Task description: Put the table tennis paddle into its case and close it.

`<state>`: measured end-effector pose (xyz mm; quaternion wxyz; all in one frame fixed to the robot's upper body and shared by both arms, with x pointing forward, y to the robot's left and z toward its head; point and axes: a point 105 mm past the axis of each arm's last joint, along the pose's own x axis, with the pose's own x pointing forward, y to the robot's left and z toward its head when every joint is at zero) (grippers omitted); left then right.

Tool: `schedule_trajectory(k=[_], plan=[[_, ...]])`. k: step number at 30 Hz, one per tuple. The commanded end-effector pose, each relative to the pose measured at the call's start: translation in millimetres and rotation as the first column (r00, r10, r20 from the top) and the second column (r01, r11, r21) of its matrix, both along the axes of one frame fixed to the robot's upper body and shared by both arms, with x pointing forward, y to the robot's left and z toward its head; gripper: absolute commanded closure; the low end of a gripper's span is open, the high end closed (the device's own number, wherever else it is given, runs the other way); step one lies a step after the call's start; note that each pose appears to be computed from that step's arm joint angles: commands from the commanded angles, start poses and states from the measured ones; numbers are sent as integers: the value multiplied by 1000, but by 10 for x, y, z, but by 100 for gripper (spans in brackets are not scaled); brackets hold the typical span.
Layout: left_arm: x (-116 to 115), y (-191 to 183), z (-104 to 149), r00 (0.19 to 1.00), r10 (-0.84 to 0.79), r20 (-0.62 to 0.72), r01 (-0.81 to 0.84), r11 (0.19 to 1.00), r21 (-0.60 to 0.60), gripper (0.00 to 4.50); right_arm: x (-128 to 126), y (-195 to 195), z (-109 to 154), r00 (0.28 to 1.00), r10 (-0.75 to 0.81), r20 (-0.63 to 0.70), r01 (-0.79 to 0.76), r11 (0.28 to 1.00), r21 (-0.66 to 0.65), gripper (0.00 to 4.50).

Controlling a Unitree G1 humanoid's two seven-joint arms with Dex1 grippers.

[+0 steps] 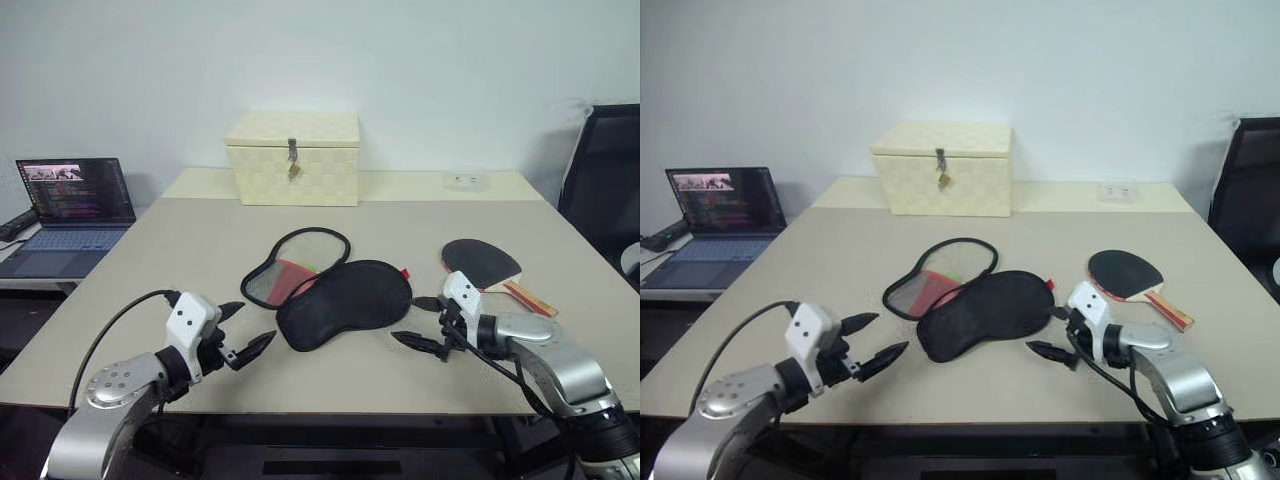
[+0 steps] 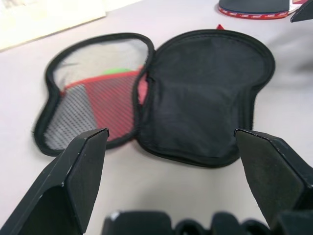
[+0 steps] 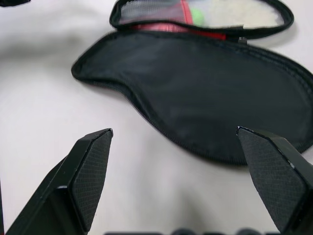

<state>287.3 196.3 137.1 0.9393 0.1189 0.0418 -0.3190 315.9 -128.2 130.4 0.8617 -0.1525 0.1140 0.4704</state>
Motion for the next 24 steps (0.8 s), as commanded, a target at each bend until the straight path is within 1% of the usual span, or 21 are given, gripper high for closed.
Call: schedule_trajectory(k=[1,4,7,9,12,15,19,24], plan=[[65,-39,87,999,-7,49,7,1000,-4,0,-37,-35,153,999,17,50,-17,1000,-3,5],[126,-66,55,998,-11,57,11,1000,1,0,21,-40,190,997,-17,69,16,1000,8,5],[155,-132,94,997,-30,66,32,999,-22,0,35,-31,253,997,-26,73,24,999,26,5],[152,-158,90,995,-74,60,74,997,-10,0,80,-53,306,995,-72,66,68,996,63,5],[153,-110,95,992,-114,45,115,993,-1,0,124,-66,199,988,-149,-45,151,987,60,5],[138,-101,119,987,-161,30,161,987,4,0,216,-40,105,962,-243,-126,254,964,82,5],[117,-139,160,971,-237,0,237,971,22,0,353,-59,-50,891,-378,-251,411,907,96,5],[72,-85,185,956,-291,-31,292,955,52,0,399,-12,-186,836,-423,-351,488,864,121,5]])
